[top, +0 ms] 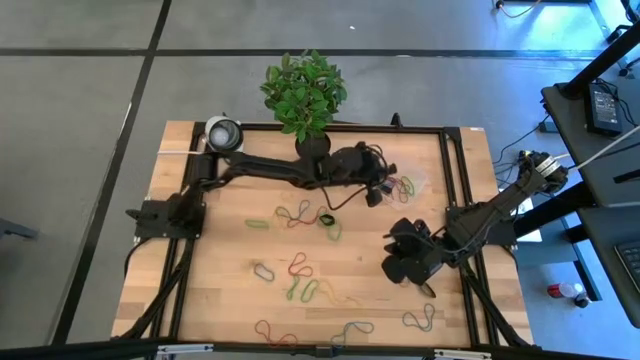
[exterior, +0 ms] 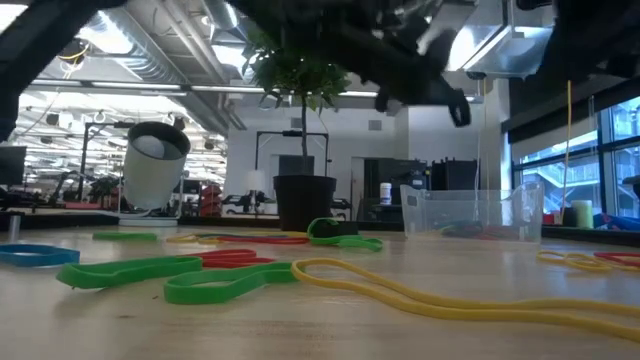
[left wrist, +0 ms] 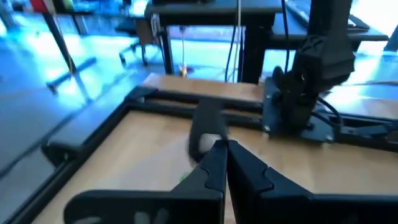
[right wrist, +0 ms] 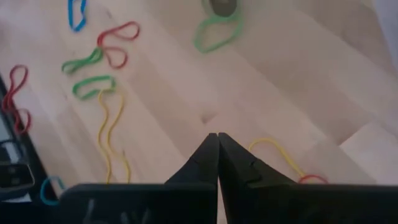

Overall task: Pick and place rubber bands into bin
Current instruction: Put the bottom left black rubber band into the bin, then put the yellow rubber band into the bin, then put the green rubber band into the bin

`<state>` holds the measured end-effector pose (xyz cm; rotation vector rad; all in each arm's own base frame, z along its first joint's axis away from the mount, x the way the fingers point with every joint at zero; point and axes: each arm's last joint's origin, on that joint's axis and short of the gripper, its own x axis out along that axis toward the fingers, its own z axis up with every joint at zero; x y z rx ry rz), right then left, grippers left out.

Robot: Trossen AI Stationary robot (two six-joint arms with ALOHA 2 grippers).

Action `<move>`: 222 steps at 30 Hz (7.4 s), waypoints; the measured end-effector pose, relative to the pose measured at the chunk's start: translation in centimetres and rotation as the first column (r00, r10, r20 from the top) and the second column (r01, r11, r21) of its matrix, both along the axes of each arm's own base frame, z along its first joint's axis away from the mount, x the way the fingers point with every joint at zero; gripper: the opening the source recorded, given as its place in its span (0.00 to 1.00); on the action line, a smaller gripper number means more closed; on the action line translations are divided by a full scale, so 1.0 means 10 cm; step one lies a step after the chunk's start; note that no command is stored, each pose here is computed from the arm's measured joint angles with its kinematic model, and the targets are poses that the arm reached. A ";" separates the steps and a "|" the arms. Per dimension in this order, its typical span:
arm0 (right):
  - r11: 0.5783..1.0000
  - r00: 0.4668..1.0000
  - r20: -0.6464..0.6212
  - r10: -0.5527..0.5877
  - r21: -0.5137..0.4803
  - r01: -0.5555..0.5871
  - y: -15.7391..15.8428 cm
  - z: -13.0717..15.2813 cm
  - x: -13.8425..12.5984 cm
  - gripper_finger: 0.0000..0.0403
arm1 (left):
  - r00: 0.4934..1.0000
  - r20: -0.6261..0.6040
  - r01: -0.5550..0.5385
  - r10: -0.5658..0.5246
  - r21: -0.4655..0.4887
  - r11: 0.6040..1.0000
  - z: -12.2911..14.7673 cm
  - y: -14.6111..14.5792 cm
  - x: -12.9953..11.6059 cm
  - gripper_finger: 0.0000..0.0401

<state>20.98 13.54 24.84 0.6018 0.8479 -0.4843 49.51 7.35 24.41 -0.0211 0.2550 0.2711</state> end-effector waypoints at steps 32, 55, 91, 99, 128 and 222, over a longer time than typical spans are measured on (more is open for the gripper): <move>0.992 0.992 -0.030 -0.124 -0.032 0.123 -0.11 -0.03 -0.03 0.01 | 0.981 -0.177 -0.079 0.084 0.035 0.996 -0.35 0.16 0.00 0.39; 0.995 0.995 -0.089 -0.052 -0.084 0.045 -0.02 -0.02 -0.20 0.01 | 0.850 -0.513 -0.229 0.121 -0.154 0.961 0.72 -0.89 -1.07 0.01; 0.793 0.805 -0.234 0.545 -0.167 -0.586 0.54 -0.35 1.68 0.12 | 0.800 -0.545 0.083 -0.249 -0.312 0.947 -0.47 -1.43 -3.15 0.00; 0.729 0.709 -0.278 0.648 -0.045 -0.683 0.51 -0.70 2.02 0.25 | 0.777 -0.552 0.122 -0.301 -0.337 0.933 -0.54 -1.39 -3.26 0.00; 0.877 0.834 -0.299 0.463 0.016 -0.481 0.39 -0.44 1.90 0.01 | 0.792 -0.523 0.143 -0.314 -0.341 0.929 -0.54 -1.40 -3.26 0.00; 0.985 0.855 -0.496 -0.151 -0.006 0.171 -2.47 -0.67 0.10 0.32 | 0.998 -0.052 -0.061 0.047 -0.322 0.945 -0.17 -1.16 -2.92 0.00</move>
